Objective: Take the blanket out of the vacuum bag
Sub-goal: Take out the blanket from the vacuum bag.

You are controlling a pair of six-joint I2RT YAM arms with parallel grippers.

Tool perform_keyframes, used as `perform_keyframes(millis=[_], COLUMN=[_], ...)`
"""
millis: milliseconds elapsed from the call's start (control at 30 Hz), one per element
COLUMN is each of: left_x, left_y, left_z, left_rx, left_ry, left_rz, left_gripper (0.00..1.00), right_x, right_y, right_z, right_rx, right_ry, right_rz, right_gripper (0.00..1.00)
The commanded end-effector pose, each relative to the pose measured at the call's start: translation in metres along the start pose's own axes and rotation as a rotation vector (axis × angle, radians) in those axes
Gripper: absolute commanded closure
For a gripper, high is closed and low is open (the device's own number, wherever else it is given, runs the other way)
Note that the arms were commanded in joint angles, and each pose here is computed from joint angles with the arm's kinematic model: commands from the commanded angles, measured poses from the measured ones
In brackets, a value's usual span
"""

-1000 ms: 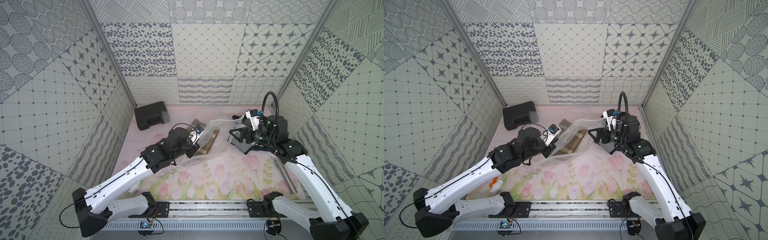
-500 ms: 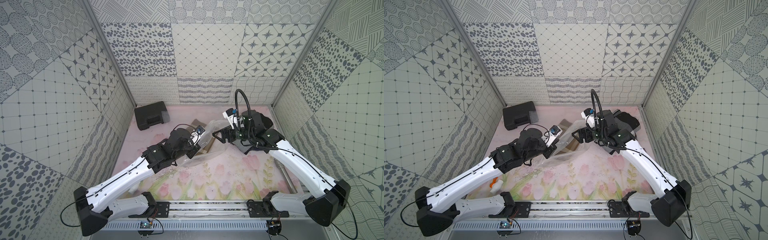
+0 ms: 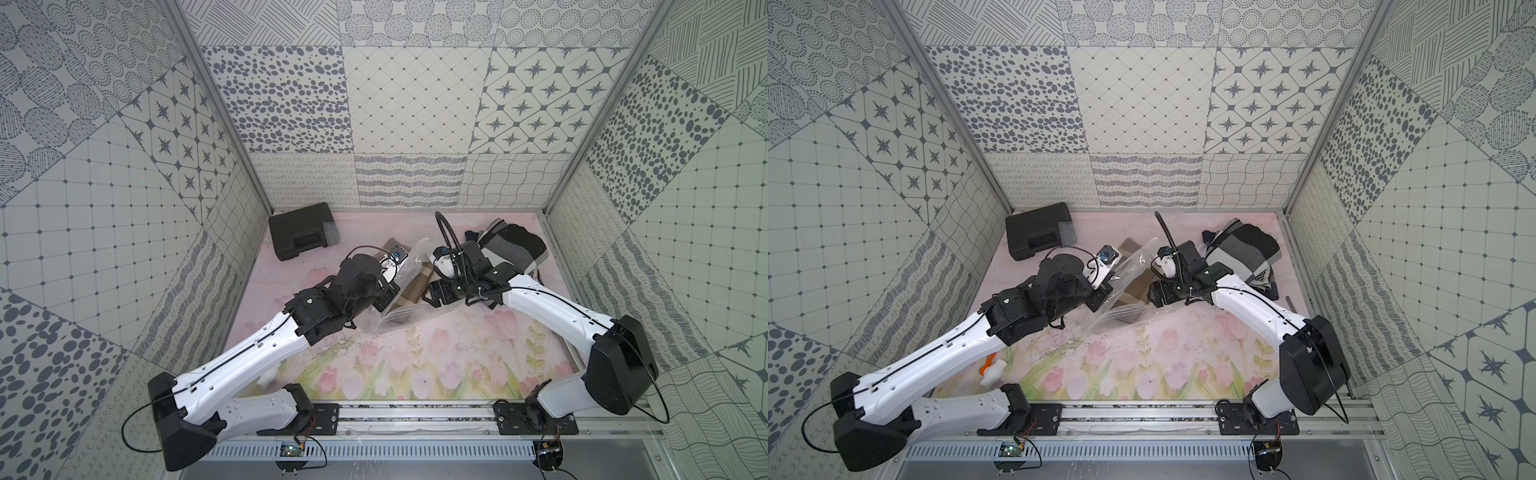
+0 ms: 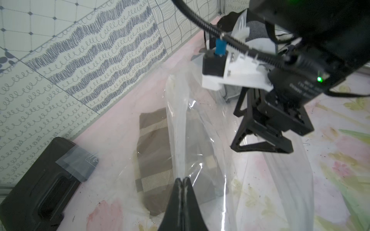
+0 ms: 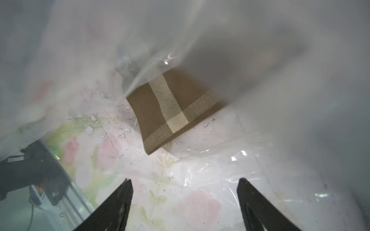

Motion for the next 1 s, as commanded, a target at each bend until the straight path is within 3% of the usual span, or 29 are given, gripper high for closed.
perform_keyframes(millis=[0, 133, 333, 467, 700, 833, 967], left_x=[-0.040, -0.072, -0.095, -0.091, -0.076, -0.071, -0.069], left_y=[0.008, 0.013, -0.003, -0.011, -0.014, -0.019, -0.016], left_z=[0.028, 0.036, 0.029, 0.020, 0.016, 0.013, 0.015], left_rx=[-0.205, -0.248, -0.205, -0.163, -0.151, -0.146, -0.152], left_ry=[-0.009, 0.001, -0.001, 0.017, 0.029, 0.021, 0.023], left_rz=[-0.130, -0.205, -0.232, -0.220, -0.195, -0.176, -0.187], left_gripper=[1.00, 1.00, 1.00, 1.00, 1.00, 1.00, 1.00], right_x=[-0.022, -0.026, -0.020, -0.015, -0.014, -0.015, -0.001], right_y=[0.011, -0.005, -0.073, -0.100, -0.103, -0.116, -0.133], right_z=[0.006, 0.021, 0.016, 0.023, 0.037, 0.056, 0.062], right_rx=[0.034, 0.017, -0.014, -0.039, -0.114, -0.265, -0.151], right_ry=[0.017, 0.065, -0.001, 0.001, -0.024, -0.068, -0.008], right_rz=[-0.099, -0.109, -0.041, 0.028, 0.023, 0.090, 0.204], right_gripper=[0.15, 0.15, 0.13, 0.13, 0.11, 0.11, 0.14])
Point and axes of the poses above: each gripper's point midway between its finger pads, its own y axis back along the fingers, its own z axis along the line the jaws close on, x = y × z, the point moved 5 cm from there along y, back along the fingers, and after that the axes turned 3 degrees about y, right-handed, at the moved point
